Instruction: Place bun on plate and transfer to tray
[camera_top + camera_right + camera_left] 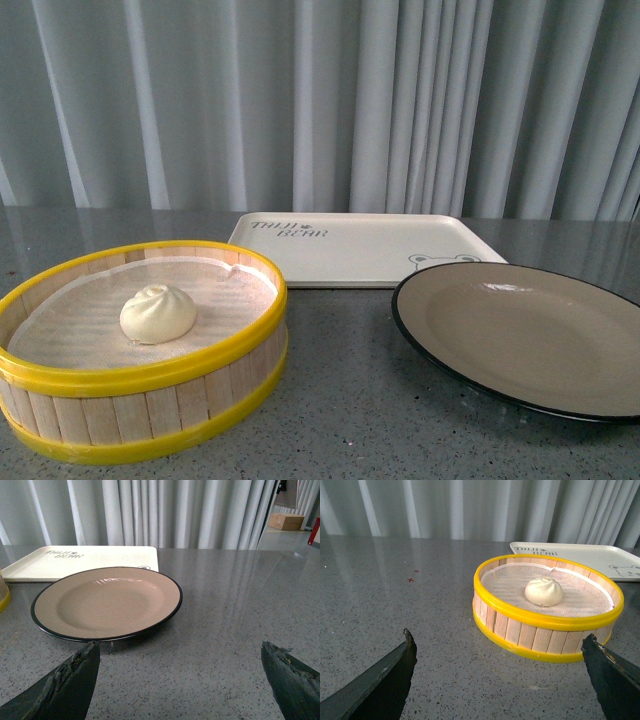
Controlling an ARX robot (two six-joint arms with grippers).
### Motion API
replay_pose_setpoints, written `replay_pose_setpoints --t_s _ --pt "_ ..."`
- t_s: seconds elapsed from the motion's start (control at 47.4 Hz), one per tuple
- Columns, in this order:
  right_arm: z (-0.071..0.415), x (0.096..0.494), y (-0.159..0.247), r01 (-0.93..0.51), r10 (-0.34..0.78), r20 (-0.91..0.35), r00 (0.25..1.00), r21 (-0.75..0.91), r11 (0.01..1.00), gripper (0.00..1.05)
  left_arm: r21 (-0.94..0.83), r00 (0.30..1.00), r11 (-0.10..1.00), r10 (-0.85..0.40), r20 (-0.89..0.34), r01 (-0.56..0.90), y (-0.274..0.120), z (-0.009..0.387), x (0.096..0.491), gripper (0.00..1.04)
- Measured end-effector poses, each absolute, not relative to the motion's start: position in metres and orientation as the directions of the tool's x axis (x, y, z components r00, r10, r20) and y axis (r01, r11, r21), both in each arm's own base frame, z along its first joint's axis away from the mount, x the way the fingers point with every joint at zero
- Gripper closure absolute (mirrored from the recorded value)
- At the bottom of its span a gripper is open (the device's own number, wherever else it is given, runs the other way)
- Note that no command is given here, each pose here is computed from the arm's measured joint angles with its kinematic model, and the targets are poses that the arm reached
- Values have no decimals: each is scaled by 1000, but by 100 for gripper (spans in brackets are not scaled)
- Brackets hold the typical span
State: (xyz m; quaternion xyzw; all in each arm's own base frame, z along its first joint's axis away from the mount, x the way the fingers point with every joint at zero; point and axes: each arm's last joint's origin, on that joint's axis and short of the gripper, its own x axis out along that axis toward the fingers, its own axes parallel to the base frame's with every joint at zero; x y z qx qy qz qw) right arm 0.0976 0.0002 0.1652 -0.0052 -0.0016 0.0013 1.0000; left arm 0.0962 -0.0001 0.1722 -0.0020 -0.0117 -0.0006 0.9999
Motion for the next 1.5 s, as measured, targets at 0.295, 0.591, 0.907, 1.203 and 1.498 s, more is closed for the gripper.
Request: replay_pose_setpoints --t_s 0.295,0.591,0.907,1.203,1.498 --pt "165 98 0 -3 3 3 1000 -10 1000 9 -4 1000 1000 -1 23 1 0 172 96 7" --pt "165 98 0 -3 3 3 1000 -10 1000 9 -4 1000 1000 -1 23 1 0 172 96 7" --pt "165 98 0 -3 3 3 1000 -10 1000 9 -4 1000 1000 -1 23 1 0 172 96 7" --pt "165 98 0 -2 2 3 1000 -10 1000 9 -112 987 993 -62 -147 46 2 170 97 7" --pt "165 98 0 -2 2 3 1000 -10 1000 9 -523 941 845 -75 -329 -116 31 209 133 7"
